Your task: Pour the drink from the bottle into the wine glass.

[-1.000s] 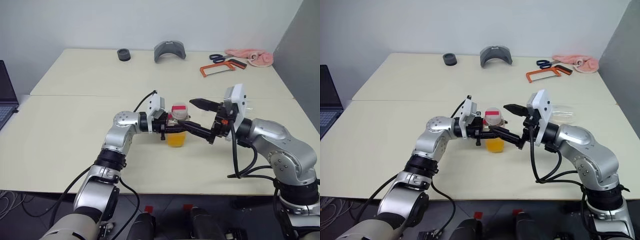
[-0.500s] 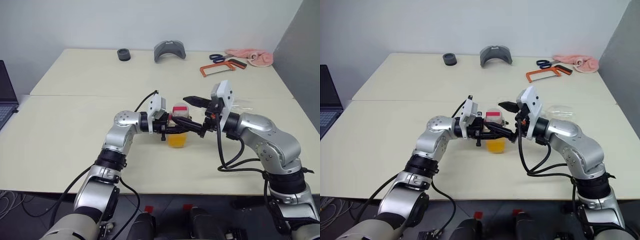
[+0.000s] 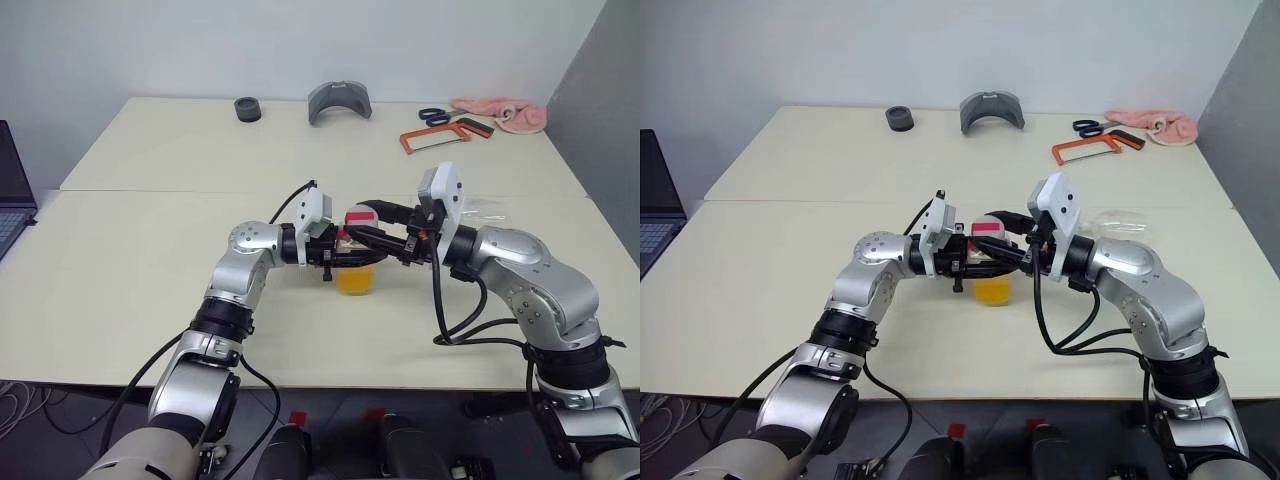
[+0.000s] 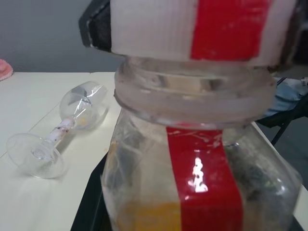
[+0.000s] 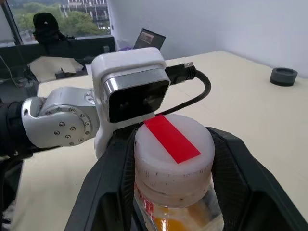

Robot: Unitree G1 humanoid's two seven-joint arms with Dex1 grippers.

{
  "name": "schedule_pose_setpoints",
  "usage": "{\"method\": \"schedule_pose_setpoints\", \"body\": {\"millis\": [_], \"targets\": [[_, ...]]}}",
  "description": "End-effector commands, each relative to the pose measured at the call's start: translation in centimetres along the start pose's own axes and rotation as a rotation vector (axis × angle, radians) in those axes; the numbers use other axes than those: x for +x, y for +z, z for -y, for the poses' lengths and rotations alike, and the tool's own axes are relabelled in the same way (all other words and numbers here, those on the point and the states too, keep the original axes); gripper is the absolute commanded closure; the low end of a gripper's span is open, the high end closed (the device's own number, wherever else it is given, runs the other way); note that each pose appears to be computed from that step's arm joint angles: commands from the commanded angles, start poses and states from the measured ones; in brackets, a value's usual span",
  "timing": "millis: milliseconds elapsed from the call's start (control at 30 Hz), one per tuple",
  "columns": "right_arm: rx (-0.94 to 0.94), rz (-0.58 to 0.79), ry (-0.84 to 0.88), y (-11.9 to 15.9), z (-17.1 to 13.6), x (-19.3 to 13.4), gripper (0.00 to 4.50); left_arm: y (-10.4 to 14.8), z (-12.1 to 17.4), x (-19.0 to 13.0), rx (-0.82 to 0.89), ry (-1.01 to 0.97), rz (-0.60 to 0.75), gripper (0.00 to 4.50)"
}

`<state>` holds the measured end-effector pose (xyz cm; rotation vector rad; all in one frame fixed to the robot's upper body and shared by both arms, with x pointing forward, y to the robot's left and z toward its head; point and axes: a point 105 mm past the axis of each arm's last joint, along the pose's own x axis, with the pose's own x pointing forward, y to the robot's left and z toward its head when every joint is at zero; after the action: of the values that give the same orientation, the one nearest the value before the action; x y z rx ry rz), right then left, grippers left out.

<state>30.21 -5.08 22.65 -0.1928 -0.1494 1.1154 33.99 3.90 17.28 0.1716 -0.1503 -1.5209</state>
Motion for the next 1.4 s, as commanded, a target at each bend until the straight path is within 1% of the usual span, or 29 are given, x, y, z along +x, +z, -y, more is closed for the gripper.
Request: {"method": "schedule_pose_setpoints", "body": {"millis": [33,167,300,400,500,533,633,733,867,900,933,967,1133,1233,1300,1400], "targets": [[-0.211,0.010,-0.003,0.9,-0.6,-0.1,2.65,1.4,0.1,0.3,0.048,-0.012,0.036,2.90],[-0.224,0.060,-0.028,1.0,-0.5,-0.2,2.69,1.3,0.2,0.3,0.043,-0.009,0.037,2.91],[-0.051,0.177,-0.075,2.4,0.1,-1.1,2.73,1.2,0.2,0.3,0.041,-0.005,0.037,2.91],[0.079,0.253,-0.152,3.6,1.3,-2.9,2.76,1.2,0.1,0.1,0.039,0.014,0.038,2.91],[0.125,0.243,-0.205,3.2,1.7,-4.9,2.76,1.1,0.0,-0.1,0.035,0.025,0.037,2.91],[0.122,0.219,-0.226,2.6,1.8,-5.6,2.76,1.1,0.0,-0.2,0.035,0.027,0.038,2.91],[0.101,0.100,-0.321,-0.3,2.2,-7.8,2.76,1.1,-0.1,-0.3,0.034,0.036,0.040,2.91],[0.113,-0.087,-0.537,-5.8,3.8,-11.3,2.76,1.2,-0.3,-0.3,0.032,0.045,0.044,2.91],[0.190,-0.282,-0.728,-11.4,4.7,-14.9,2.76,1.1,-0.3,-0.3,0.028,0.047,0.047,2.91],[0.212,-0.321,-0.772,-12.4,4.9,-15.9,2.42,1.2,-0.3,-0.2,0.028,0.047,0.048,2.91],[0.220,-0.345,-0.797,-12.9,5.0,-16.6,2.05,1.2,-0.3,-0.2,0.028,0.048,0.049,2.91],[0.236,-0.359,-0.809,-13.3,5.1,-17.0,1.78,1.2,-0.3,-0.2,0.029,0.050,0.050,2.91],[0.223,-0.362,-0.820,-12.6,5.7,-18.0,0.05,1.4,-1.0,-0.6,0.051,0.109,0.047,2.91],[0.193,-0.366,-0.777,-11.7,5.7,-18.1,0.00,1.6,-1.8,-1.1,0.054,0.177,0.062,2.91],[0.132,-0.402,-0.700,-11.2,5.0,-17.8,0.00,1.8,-2.5,-1.8,0.082,0.242,0.056,2.91],[0.070,-0.311,-0.500,-8.2,3.3,-14.5,0.00,2.4,-4.4,-3.8,0.148,0.427,0.046,2.91]]}}
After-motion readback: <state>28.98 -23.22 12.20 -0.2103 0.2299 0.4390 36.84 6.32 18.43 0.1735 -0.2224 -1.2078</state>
